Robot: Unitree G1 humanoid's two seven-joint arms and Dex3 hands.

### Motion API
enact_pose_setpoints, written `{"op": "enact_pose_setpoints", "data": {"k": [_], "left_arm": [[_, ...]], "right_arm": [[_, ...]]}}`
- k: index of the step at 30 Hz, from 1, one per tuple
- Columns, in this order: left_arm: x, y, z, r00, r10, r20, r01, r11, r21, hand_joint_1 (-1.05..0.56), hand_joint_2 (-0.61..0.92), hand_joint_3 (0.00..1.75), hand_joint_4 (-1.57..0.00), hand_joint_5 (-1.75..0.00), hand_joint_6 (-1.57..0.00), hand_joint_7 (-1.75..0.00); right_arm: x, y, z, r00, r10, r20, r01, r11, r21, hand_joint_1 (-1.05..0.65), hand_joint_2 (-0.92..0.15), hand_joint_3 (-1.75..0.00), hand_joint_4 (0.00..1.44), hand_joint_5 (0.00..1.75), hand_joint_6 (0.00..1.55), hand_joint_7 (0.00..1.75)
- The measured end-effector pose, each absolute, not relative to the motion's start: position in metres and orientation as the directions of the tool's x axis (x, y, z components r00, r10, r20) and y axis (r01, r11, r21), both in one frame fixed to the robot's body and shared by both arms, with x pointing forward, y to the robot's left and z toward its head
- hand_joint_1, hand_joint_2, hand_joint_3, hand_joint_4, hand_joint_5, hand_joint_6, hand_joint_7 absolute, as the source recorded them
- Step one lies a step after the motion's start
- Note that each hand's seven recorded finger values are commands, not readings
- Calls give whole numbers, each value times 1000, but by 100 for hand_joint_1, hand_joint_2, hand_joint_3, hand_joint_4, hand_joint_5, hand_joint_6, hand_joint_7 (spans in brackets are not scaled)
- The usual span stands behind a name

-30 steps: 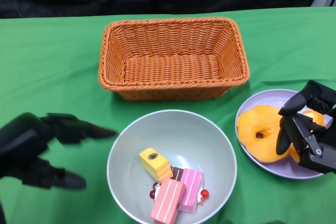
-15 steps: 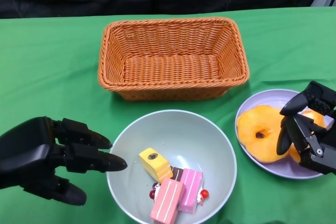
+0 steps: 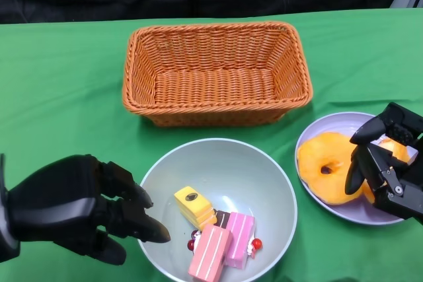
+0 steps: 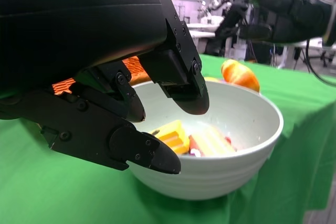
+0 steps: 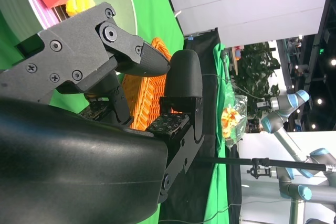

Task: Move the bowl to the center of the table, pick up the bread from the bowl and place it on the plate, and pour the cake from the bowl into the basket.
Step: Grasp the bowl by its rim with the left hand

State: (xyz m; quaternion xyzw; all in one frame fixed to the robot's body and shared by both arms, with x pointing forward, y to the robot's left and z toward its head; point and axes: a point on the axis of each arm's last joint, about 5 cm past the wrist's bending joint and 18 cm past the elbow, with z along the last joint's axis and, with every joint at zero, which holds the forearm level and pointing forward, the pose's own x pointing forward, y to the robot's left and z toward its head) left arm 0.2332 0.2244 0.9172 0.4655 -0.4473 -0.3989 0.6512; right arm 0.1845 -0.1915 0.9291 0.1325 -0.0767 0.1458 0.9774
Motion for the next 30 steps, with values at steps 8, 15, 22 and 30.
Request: {"op": "enact_pose_setpoints", "data": {"k": [8, 15, 22, 30], "left_arm": [[242, 220, 910, 272, -954, 126, 39, 142, 989, -43, 88, 0, -96, -4, -92, 0], [248, 210, 898, 250, -962, 112, -15, 112, 994, -39, 88, 0, -95, -1, -91, 0], [250, 202, 886, 242, -962, 124, -30, 121, 992, -37, 87, 0, -97, -1, -91, -1], [250, 197, 880, 214, -967, 140, -13, 140, 990, -37, 88, 0, -98, -1, -90, 0]], "right_arm": [[184, -190, 929, 948, 259, 186, -299, 926, 231, -9, -63, -101, 69, 174, 64, 141], [183, -189, 930, 948, 257, 188, -297, 926, 232, -8, -64, -101, 69, 174, 65, 140], [183, -188, 930, 951, 248, 182, -286, 932, 222, -8, -64, -101, 69, 173, 65, 140], [183, -188, 930, 952, 247, 182, -285, 933, 221, -8, -65, -101, 70, 174, 65, 139]]}}
